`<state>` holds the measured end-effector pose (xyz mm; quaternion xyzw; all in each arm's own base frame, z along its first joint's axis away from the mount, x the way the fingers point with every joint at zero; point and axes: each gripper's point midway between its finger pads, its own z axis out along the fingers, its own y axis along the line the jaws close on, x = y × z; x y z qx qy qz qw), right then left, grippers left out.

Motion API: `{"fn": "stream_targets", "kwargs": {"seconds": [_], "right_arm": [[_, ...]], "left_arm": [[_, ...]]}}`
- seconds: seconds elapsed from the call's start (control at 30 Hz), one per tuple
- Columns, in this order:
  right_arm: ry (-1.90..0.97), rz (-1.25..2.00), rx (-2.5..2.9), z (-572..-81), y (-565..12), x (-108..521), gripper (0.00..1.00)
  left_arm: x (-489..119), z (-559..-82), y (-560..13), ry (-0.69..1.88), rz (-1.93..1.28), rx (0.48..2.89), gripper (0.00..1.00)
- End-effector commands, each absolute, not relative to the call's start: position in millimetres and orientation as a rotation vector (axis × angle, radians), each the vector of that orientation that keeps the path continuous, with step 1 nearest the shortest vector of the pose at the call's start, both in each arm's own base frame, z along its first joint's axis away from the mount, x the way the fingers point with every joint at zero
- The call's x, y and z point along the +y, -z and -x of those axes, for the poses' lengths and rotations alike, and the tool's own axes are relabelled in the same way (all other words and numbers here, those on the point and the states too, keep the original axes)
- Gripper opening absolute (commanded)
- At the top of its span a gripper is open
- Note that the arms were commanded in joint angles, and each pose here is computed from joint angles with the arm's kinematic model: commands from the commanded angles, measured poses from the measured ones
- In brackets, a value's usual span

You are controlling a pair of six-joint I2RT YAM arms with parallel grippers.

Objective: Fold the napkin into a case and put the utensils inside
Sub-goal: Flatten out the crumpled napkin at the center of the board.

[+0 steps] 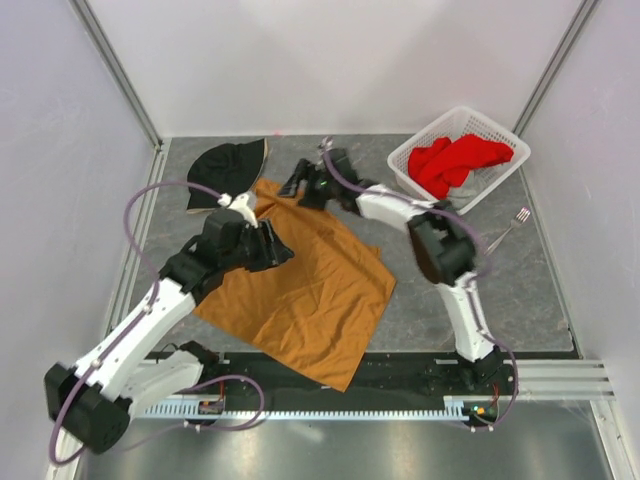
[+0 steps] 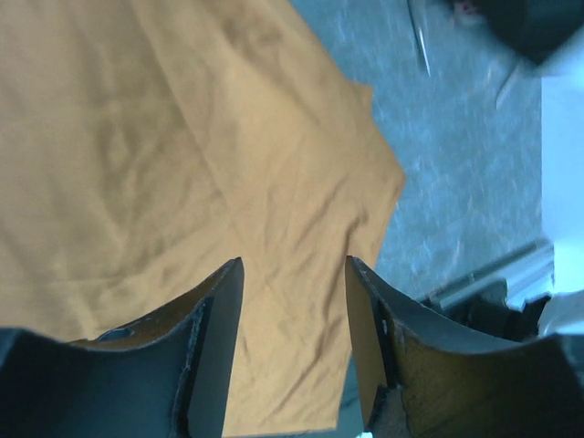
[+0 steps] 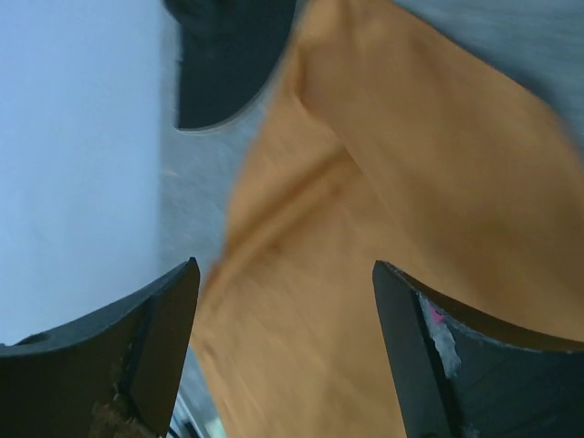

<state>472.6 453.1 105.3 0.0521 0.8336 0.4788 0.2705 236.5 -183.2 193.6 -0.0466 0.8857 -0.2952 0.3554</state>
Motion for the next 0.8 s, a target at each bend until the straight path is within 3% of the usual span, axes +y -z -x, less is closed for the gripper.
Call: {"fn": "stream_targets", "kwargs": {"seconds": [0.0,0.07,0.17,0.3,0.77], "right_arm": [[-0.828,0.117,2.198,-456,-189,319,0.85],[-0.638,0.140,2.349,-427,-152,276,0.85],[-0.419,0.154,2.392,-401,-141,226,0.77],[-0.358,0.191,2.473,-373,-101,209,0.49],[-0.118,0.264,2.543,-359,-46,197,0.47]], "left_arm": [[-224,-231,-175,0.997,-0.005,2.353,0.50],[-238,-220,-157,1.057,-0.021,2.424,0.47],[-255,-215,-131,1.054,-0.035,2.481,0.45],[-268,-210,-93,1.006,0.005,2.578,0.42],[-276,-181,-54,1.019,0.030,2.663,0.39]]}}
